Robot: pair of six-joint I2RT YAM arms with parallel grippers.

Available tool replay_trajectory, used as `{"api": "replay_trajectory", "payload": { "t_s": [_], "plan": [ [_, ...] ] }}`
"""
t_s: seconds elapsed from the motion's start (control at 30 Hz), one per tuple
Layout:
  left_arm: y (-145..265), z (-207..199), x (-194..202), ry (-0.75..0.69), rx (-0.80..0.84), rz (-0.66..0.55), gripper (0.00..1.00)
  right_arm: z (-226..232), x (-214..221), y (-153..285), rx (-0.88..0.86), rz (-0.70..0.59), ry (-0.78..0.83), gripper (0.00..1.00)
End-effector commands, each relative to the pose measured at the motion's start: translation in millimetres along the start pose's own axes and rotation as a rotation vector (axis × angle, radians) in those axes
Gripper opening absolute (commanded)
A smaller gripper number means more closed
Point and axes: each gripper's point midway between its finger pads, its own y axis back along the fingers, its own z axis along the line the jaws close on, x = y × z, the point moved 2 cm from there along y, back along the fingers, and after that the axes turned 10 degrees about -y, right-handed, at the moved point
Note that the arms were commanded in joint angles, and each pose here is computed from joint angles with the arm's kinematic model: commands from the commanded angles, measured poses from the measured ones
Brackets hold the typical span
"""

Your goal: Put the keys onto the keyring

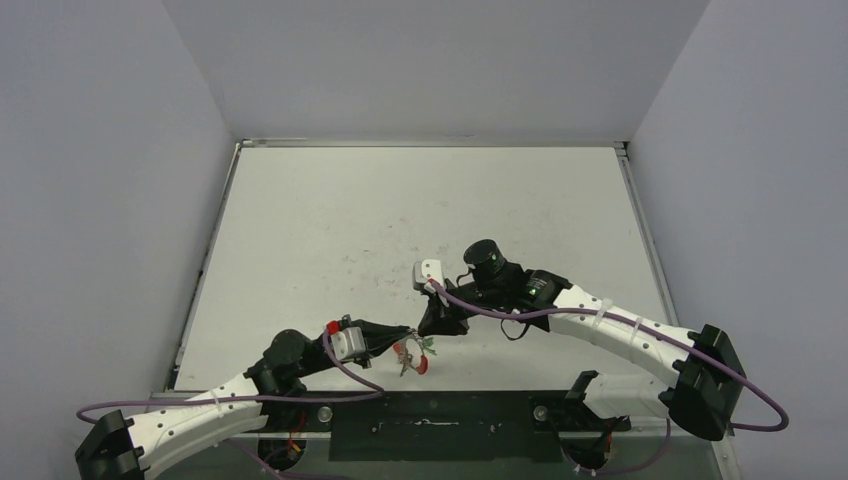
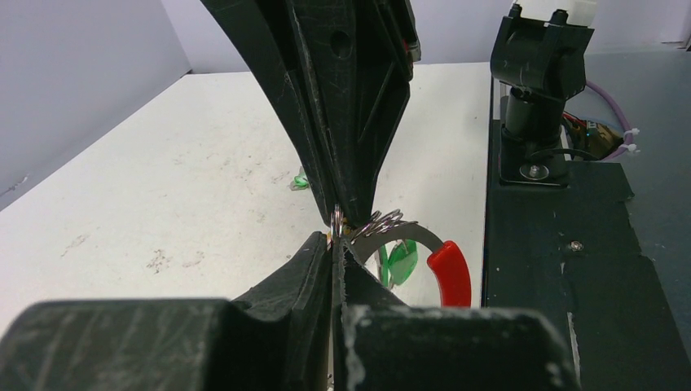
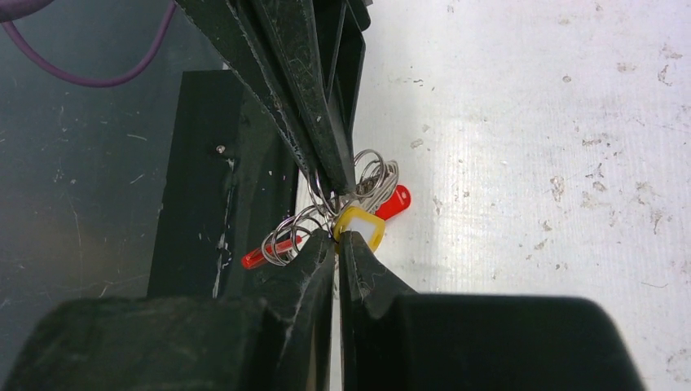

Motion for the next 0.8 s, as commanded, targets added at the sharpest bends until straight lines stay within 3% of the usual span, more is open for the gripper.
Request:
{"api": "replay_trajectory", "payload": {
  "t_s": [0.0, 0.77],
  "plan": [
    [-2.8, 6.0, -23.2, -0.014, -0.023, -0.089, 0.0, -5.7, -6.8, 0.7, 0.028, -0.031, 0.05, 0.0],
    [-1.5, 7.3, -26.4, -0.015, -0.032, -0.104, 0.0, -27.8, 1.0, 0.6, 0.185, 0.005, 0.021, 0.0]
  ]
}}
